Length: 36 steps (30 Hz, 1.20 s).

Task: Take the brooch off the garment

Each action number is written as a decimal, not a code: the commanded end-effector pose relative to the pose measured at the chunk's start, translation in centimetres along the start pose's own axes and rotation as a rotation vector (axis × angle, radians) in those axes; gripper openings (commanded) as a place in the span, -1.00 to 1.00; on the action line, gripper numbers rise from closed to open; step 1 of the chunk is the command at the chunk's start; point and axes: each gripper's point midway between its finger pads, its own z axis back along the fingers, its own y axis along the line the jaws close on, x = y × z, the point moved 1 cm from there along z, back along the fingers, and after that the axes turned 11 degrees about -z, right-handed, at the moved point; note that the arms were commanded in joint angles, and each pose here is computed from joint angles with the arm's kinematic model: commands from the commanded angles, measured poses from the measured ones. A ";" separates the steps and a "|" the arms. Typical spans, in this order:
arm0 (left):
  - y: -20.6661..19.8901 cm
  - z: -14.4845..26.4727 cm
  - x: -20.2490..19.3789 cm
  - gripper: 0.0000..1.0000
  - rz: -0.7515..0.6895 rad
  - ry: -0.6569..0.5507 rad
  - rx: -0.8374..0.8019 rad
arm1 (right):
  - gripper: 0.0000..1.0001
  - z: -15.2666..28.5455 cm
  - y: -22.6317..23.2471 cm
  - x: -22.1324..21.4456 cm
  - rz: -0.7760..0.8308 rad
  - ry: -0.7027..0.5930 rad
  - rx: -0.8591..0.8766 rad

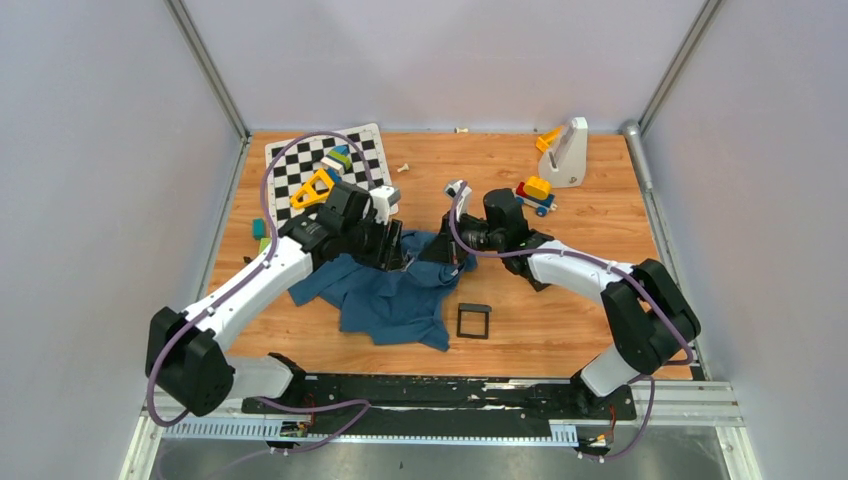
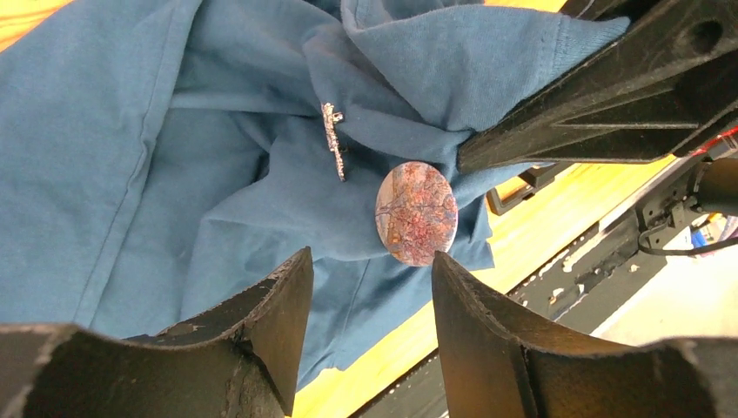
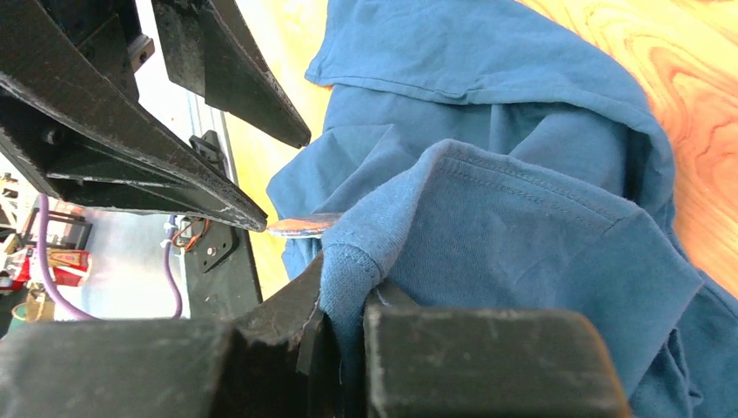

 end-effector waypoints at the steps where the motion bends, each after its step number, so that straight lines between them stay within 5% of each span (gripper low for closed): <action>1: -1.3 1.1 2.9 0.19 -0.018 -0.218 -0.052 | -1.00 0.2 1.9 0.4 0.004 0.006 0.084; 9: -4.0 1.9 3.9 0.19 -0.268 -0.333 0.061 | -1.00 0.2 2.1 0.4 -0.050 0.027 0.124; 17: -3.7 3.2 4.6 0.14 -0.393 -0.636 0.094 | -1.00 1.4 2.0 1.0 -0.112 0.031 0.167; 27: -4.0 1.5 4.6 -0.01 -0.436 -0.601 0.068 | -1.00 1.4 1.9 0.9 -0.122 0.040 0.173; 36: -4.2 0.0 3.8 0.08 -0.450 -0.544 0.037 | -1.00 1.4 1.8 0.9 -0.128 0.044 0.173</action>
